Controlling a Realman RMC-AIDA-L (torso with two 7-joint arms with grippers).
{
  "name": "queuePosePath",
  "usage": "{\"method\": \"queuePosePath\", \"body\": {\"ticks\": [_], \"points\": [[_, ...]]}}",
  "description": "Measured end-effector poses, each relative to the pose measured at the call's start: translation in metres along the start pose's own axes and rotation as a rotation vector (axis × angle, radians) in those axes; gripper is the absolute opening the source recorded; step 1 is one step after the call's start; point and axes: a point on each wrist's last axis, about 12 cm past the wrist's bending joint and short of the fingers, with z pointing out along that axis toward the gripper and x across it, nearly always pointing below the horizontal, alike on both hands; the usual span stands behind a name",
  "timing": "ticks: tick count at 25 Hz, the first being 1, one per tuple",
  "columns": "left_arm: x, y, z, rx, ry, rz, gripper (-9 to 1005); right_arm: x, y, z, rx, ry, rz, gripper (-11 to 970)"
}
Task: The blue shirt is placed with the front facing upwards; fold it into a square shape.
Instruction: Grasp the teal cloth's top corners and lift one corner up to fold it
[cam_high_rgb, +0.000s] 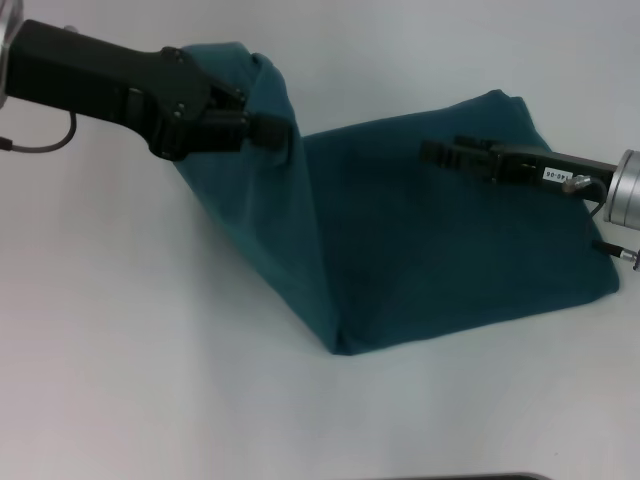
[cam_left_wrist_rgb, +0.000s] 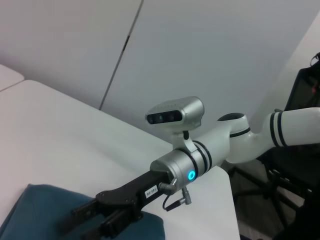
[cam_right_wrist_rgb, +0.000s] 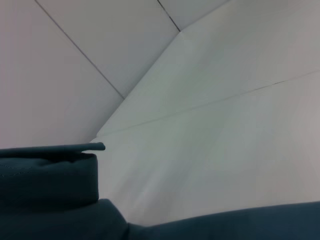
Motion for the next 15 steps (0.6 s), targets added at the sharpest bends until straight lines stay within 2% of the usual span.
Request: {"method": "queuePosePath", "body": {"ticks": [6, 15], "points": [[-0.0067, -0.0011, 0.0051, 0.017, -0.012, 0.021, 27, 0.0009, 0.0003, 0.0004, -0.002, 0.006, -0.002, 899], [-0.0065, -0.0004, 0.0068, 0.011, -0.015, 0.017, 28, 0.001, 0.0026, 0.0037, -0.015, 0.028, -0.018, 892]]}}
